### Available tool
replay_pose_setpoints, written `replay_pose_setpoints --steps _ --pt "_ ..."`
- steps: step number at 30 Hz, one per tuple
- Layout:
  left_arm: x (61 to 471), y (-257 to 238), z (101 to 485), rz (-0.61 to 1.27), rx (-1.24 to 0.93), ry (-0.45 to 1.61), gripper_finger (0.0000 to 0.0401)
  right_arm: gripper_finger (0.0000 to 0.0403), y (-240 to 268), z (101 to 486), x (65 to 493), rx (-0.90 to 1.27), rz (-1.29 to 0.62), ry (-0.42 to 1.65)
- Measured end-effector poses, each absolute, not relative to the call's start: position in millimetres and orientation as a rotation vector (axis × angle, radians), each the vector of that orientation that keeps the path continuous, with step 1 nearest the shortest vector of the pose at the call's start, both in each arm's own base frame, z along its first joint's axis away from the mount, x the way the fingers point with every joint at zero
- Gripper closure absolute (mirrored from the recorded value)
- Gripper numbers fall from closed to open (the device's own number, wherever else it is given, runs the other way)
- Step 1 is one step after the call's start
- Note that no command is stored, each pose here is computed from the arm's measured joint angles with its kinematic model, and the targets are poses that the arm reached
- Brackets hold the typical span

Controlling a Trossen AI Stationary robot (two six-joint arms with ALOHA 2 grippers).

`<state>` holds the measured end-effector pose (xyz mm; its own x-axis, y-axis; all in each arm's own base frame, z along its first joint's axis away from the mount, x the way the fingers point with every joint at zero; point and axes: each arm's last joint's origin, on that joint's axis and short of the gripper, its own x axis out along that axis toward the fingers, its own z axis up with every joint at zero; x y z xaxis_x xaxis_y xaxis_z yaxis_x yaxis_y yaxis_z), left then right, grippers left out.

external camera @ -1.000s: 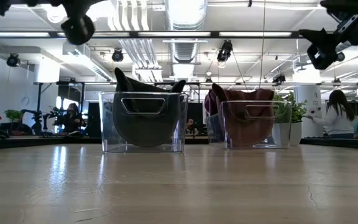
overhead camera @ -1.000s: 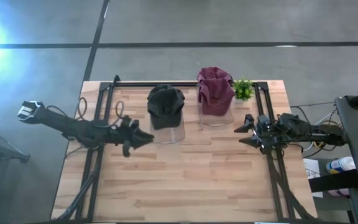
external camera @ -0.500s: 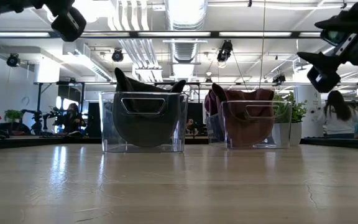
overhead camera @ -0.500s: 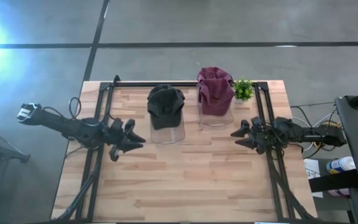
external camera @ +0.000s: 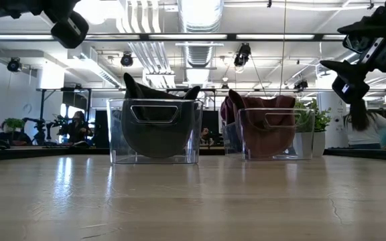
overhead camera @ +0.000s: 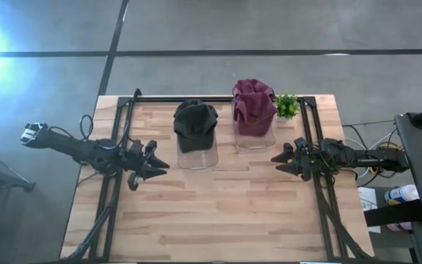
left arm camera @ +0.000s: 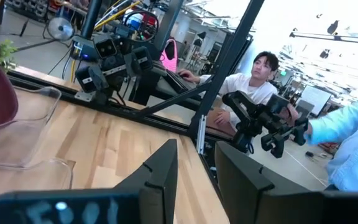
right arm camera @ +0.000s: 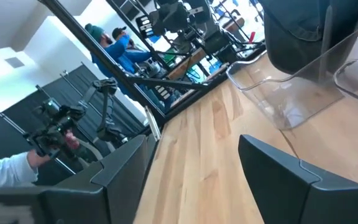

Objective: Pick & Place hat
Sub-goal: Return to Home Position

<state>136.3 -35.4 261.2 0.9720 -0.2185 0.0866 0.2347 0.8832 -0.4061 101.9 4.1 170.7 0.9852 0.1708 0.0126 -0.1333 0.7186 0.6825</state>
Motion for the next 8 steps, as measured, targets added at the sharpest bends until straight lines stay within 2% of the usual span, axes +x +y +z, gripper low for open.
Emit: replay_pose_setpoints --steps 8 --pt "136.5 -35.5 261.3 -0.236 -0.437 -0.038 0.0300 0.0157 4.1 170.7 101.9 0.750 0.168 0.052"
